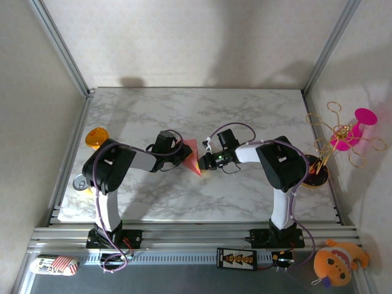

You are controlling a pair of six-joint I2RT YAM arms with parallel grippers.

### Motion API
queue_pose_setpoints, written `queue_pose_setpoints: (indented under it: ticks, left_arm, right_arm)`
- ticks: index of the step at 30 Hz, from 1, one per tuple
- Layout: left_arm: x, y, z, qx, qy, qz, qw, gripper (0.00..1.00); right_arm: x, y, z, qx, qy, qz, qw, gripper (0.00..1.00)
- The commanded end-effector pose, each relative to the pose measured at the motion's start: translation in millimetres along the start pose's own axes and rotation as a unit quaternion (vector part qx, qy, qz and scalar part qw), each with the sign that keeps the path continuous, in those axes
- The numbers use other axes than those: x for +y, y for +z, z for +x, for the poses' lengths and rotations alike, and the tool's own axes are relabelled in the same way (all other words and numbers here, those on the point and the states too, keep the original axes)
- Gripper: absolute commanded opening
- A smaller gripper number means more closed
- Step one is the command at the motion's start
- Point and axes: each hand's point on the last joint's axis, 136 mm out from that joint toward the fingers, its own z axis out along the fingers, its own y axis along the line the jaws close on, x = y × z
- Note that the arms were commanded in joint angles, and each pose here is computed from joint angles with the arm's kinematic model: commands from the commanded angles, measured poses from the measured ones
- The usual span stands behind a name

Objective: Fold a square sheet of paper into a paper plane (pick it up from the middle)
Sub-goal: Fourth fold the wing at the center of the table.

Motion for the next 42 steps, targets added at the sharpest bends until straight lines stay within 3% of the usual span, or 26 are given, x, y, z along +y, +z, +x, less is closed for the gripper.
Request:
queue_pose_setpoints:
  ticks: [1, 11, 28, 42]
  left_arm:
    - [-0.4, 4.4, -3.3, -0.005, 0.007, -0.005, 1.000, 0.07]
    - [-6.3, 7.3, -2.2, 0.002, 0.011, 0.012, 1.000, 0.10]
    - [-3.9, 4.9, -3.5, -0.004, 0.006, 0.005, 1.000, 0.10]
    - [-5.9, 1.0, -3.1, -0.006, 0.007, 0.010, 1.000, 0.10]
  right_arm:
    - [-63.1, 11.0, 58.5, 0.071, 0.083, 0.102, 0.989, 0.11]
    - [-67.9, 11.3, 62.0, 0.075, 0.079, 0.117, 0.987, 0.11]
    - [-70.1, 5.9, 54.4, 0.029, 0.149, 0.122, 0.981, 0.27]
    - [-66.4, 3.0, 55.4, 0.004, 0.202, 0.114, 0.973, 0.26]
